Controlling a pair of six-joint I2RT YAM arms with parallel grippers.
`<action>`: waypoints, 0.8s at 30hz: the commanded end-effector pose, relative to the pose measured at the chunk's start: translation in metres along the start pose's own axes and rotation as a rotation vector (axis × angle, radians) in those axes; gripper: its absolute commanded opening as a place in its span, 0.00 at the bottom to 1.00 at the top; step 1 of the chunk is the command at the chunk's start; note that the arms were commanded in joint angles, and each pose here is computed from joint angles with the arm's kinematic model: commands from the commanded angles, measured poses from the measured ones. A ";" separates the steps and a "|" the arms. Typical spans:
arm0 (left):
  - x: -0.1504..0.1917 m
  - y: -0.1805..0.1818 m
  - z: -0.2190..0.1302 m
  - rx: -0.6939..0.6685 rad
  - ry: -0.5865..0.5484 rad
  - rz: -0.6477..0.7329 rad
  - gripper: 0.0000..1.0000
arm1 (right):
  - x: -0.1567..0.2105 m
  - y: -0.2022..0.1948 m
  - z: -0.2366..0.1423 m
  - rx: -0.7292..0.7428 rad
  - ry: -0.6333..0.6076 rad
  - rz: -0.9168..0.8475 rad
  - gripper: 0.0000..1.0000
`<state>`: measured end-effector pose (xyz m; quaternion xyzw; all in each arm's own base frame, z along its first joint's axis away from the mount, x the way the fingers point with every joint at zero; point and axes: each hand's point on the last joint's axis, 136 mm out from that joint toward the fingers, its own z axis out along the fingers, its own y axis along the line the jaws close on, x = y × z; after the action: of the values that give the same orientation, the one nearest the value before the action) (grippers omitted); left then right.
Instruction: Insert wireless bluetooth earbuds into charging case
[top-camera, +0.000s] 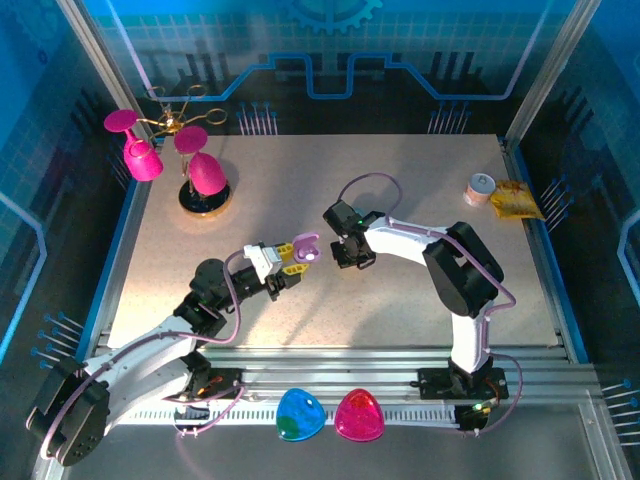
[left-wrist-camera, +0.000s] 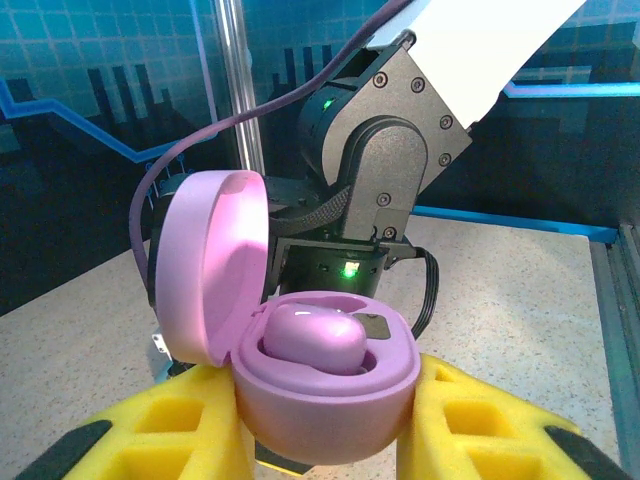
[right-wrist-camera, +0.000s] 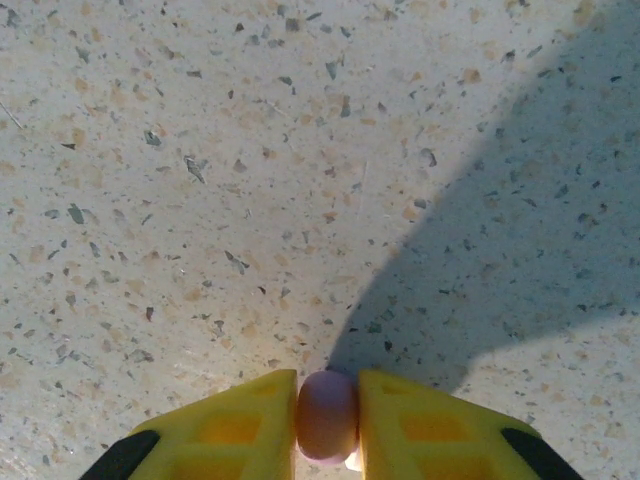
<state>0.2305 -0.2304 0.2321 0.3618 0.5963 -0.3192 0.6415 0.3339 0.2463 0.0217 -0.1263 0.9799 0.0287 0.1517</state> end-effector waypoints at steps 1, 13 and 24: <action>-0.002 0.002 -0.003 -0.014 -0.013 0.022 0.32 | -0.001 0.003 -0.003 0.014 0.004 -0.019 0.17; -0.007 0.007 -0.008 -0.035 -0.061 -0.016 0.32 | -0.015 0.016 -0.100 -0.282 -0.251 0.005 0.14; -0.025 0.003 -0.004 0.017 -0.117 -0.026 0.32 | -0.004 0.060 -0.263 -0.855 -0.590 -0.214 0.13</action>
<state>0.2329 -0.2232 0.2409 0.3373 0.5844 -0.3347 0.6578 0.2685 0.2656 0.2492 -0.2130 0.8311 0.3649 0.3616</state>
